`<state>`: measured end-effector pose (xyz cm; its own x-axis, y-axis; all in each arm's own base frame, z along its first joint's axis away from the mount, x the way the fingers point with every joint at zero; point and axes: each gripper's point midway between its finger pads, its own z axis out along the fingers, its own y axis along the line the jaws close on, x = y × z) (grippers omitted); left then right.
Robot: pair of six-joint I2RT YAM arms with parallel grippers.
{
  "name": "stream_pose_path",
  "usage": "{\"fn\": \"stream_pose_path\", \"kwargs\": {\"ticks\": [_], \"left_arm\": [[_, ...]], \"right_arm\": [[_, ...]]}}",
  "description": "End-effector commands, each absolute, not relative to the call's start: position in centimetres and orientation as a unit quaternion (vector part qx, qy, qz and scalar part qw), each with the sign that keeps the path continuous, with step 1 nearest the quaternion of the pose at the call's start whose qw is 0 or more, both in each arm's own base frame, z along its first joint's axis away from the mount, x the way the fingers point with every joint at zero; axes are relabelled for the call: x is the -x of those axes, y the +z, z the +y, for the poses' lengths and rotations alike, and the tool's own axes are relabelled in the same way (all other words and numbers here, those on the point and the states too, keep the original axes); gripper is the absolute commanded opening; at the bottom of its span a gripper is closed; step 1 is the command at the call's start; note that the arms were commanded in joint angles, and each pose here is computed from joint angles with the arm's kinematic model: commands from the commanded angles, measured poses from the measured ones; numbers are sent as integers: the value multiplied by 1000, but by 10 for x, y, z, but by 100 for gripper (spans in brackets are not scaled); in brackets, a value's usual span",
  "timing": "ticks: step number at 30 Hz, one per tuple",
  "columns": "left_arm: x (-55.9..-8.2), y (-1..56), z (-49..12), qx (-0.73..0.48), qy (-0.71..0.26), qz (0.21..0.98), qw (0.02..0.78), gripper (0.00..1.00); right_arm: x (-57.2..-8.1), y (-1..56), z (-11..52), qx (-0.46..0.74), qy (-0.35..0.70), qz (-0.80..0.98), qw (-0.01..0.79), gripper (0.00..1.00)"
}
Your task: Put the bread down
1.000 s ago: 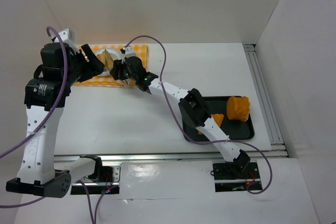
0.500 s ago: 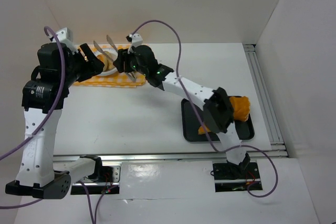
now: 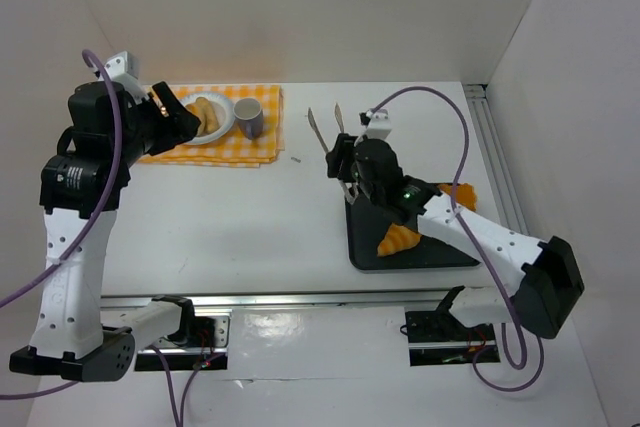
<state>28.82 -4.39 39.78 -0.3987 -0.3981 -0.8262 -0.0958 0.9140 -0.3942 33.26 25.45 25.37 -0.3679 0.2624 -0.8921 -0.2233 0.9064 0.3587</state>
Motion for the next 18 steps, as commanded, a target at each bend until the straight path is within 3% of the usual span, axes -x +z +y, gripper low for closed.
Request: {"fn": "stream_pose_path", "kwargs": {"ticks": [1,9,12,13,15,18], "left_arm": [[-290,407,-52,131,-169,813,542,75],[-291,406,-59,125,-185,813,537,76],[-291,405,-59,121,-183,814,538,76],[-291,405,-59,121,-183,814,538,76],[-294,402,-58,118,-179,817,535,76],[-300,400,-59,119,-178,821,529,76]], "right_arm": [[-336,213,252,-47,195,818,539,60],[-379,129,299,-71,193,868,453,60],[-388,123,315,-64,213,872,435,80],[-387,122,320,-63,220,875,426,93],[-387,127,323,-61,214,878,425,99],[-390,160,306,-69,179,873,448,99]]}}
